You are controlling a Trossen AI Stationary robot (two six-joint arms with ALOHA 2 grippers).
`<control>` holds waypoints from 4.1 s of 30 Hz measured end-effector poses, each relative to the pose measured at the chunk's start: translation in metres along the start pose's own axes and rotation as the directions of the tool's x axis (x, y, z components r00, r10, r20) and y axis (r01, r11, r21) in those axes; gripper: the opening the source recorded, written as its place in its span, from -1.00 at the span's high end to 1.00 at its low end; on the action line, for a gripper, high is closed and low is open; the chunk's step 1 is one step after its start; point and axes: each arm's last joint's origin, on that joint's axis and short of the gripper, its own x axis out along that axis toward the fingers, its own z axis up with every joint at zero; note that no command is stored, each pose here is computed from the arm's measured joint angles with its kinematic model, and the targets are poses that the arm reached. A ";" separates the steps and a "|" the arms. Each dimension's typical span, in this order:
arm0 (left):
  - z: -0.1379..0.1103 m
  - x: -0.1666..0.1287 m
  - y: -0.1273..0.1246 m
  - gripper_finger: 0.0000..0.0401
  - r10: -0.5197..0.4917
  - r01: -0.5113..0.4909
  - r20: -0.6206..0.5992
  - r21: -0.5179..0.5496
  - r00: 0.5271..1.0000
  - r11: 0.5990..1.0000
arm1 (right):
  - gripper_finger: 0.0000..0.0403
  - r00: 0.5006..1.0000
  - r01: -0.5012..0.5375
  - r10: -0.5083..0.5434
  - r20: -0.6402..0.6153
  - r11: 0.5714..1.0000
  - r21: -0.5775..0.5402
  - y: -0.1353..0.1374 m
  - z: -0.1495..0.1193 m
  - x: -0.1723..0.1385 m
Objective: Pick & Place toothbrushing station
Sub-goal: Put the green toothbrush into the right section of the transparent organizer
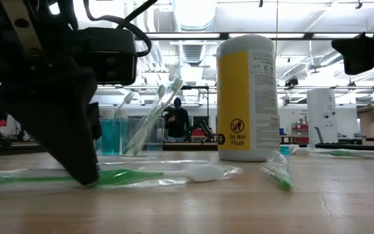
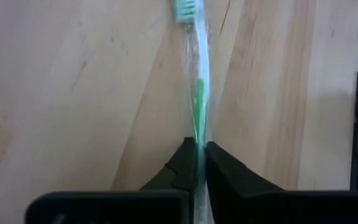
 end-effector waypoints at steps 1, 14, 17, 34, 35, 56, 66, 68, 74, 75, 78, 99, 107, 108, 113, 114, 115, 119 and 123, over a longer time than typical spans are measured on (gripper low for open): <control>-0.001 0.000 0.001 0.90 0.006 -0.006 -0.016 -0.010 1.000 1.000 | -0.74 1.000 0.000 0.000 0.000 1.000 0.000 0.000 0.000 0.000; -0.013 -0.016 0.009 0.83 0.082 -0.149 -0.227 -0.300 0.971 0.942 | -0.74 1.000 0.000 0.000 0.000 1.000 0.000 0.000 0.000 0.000; -0.015 -0.024 0.012 0.84 0.101 -0.196 -0.275 -0.343 0.956 0.919 | -0.73 1.000 -0.001 0.001 0.000 1.000 0.000 0.000 0.000 0.000; -0.038 -0.049 0.009 0.83 0.174 -0.384 -0.426 -0.476 0.888 0.791 | -0.72 1.000 0.000 0.000 0.000 1.000 0.000 0.000 0.000 0.000; -0.038 -0.049 0.009 0.82 0.172 -0.384 -0.426 -0.483 0.888 0.787 | -0.71 1.000 0.000 0.000 0.000 1.000 0.000 0.000 0.000 0.000; -0.032 -0.061 -0.001 0.39 0.097 -0.347 -0.409 -0.597 0.907 0.723 | -0.74 1.000 0.000 0.000 0.000 1.000 0.000 0.000 0.000 0.000; -0.018 -0.080 0.005 0.31 0.242 -0.292 -0.168 -0.626 0.956 0.723 | -0.73 1.000 0.000 0.000 0.000 1.000 0.000 0.000 0.000 0.000; -0.015 -0.080 0.007 0.31 0.288 -0.290 -0.109 -0.628 0.951 0.722 | -0.74 1.000 0.000 0.000 0.000 1.000 0.000 0.000 0.000 0.000; -0.007 -0.079 0.020 0.31 0.387 -0.322 -0.045 -0.647 0.921 0.691 | -0.72 1.000 0.000 0.000 0.000 1.000 0.000 0.000 0.000 0.000; -0.005 -0.079 0.022 0.31 0.396 -0.325 -0.041 -0.653 0.917 0.684 | -0.71 1.000 0.000 0.000 0.000 1.000 0.000 0.000 0.000 0.000; -0.001 -0.079 0.026 0.31 0.411 -0.339 -0.045 -0.651 0.910 0.679 | -0.72 1.000 0.000 0.000 0.000 1.000 0.000 0.000 0.000 0.000; -0.012 -0.060 0.041 0.31 0.260 -0.239 -0.054 -0.603 0.964 0.761 | -0.72 1.000 0.000 0.000 0.000 1.000 0.000 0.000 0.000 0.000; -0.015 -0.056 0.043 0.34 0.222 -0.198 -0.036 -0.607 0.974 0.770 | -0.74 1.000 0.000 0.000 0.000 1.000 0.000 0.000 0.000 0.000; -0.014 -0.056 0.043 0.36 0.221 -0.198 -0.036 -0.601 0.975 0.774 | -0.74 1.000 0.000 0.000 0.000 1.000 0.000 0.000 0.000 0.000; -0.015 -0.056 0.043 0.61 0.222 -0.202 -0.038 -0.582 0.974 0.788 | -0.72 1.000 0.000 0.000 0.000 1.000 0.000 0.000 0.000 0.000; -0.015 -0.056 0.044 0.69 0.223 -0.203 -0.038 -0.582 0.974 0.788 | -0.72 1.000 0.000 0.000 0.000 1.000 0.000 0.000 0.000 0.000; -0.015 -0.056 0.043 0.76 0.222 -0.202 -0.038 -0.582 0.974 0.788 | -0.71 1.000 0.000 0.000 0.000 1.000 0.000 0.000 0.000 0.000; -0.014 -0.056 0.043 0.97 0.220 -0.198 -0.033 -0.582 0.975 0.789 | -0.73 1.000 0.000 0.000 0.000 1.000 0.000 0.000 0.000 0.000; -0.013 -0.057 0.042 0.96 0.220 -0.196 -0.030 -0.582 0.975 0.789 | -0.74 1.000 0.000 0.000 0.000 1.000 0.000 0.000 0.000 0.000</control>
